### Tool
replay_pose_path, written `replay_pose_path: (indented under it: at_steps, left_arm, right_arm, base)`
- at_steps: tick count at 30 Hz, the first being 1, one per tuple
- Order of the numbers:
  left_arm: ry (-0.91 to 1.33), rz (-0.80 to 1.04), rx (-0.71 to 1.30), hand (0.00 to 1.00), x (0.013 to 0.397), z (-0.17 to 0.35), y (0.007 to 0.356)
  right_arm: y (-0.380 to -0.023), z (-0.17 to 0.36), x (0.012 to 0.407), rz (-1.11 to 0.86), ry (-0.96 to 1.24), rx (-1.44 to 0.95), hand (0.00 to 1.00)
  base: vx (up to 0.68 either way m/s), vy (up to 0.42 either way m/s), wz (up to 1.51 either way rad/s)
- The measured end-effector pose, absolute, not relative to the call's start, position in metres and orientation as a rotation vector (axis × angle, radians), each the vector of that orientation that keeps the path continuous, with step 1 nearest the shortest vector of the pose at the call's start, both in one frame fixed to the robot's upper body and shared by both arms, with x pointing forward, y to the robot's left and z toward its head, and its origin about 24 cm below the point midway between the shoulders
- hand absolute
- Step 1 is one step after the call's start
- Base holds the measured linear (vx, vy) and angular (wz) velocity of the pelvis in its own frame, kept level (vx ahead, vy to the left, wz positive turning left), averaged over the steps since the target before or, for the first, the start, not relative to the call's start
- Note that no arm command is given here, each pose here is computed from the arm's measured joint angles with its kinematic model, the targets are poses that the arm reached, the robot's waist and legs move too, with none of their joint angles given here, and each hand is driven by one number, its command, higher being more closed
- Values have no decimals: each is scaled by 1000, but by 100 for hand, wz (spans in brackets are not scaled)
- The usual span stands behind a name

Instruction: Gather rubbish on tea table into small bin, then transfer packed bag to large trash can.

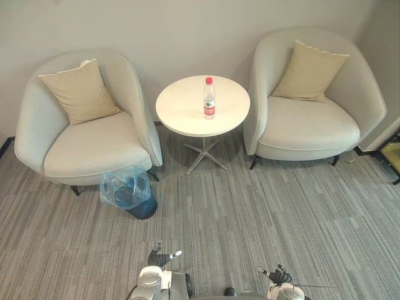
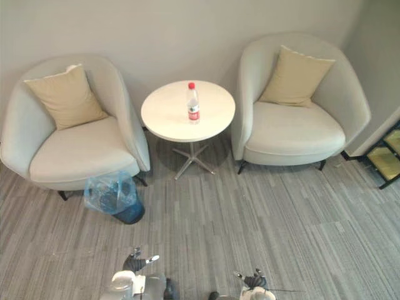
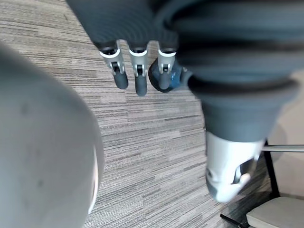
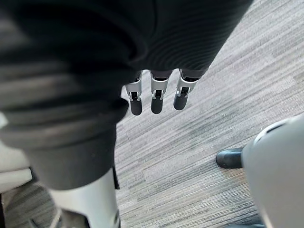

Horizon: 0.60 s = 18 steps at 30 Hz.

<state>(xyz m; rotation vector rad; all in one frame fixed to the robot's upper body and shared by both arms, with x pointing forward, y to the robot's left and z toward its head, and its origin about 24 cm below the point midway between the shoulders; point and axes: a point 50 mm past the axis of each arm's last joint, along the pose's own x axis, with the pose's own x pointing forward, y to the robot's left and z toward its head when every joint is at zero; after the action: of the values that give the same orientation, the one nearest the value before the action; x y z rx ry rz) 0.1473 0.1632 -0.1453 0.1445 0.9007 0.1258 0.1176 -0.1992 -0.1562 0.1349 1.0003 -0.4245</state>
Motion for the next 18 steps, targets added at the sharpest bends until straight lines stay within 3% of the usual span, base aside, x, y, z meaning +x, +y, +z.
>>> replay_pose_path:
  at_steps: [10,18]
  left_arm:
    - [965,118,168,0,139,-151,175]
    - [978,119,160,0,135,-152,171]
  right_arm:
    - [-187,-155,120,-385,976,165,0]
    - [-193,-153,126,-397,953,171,0]
  base:
    - [404,123,-4]
    - [420,-126,58]
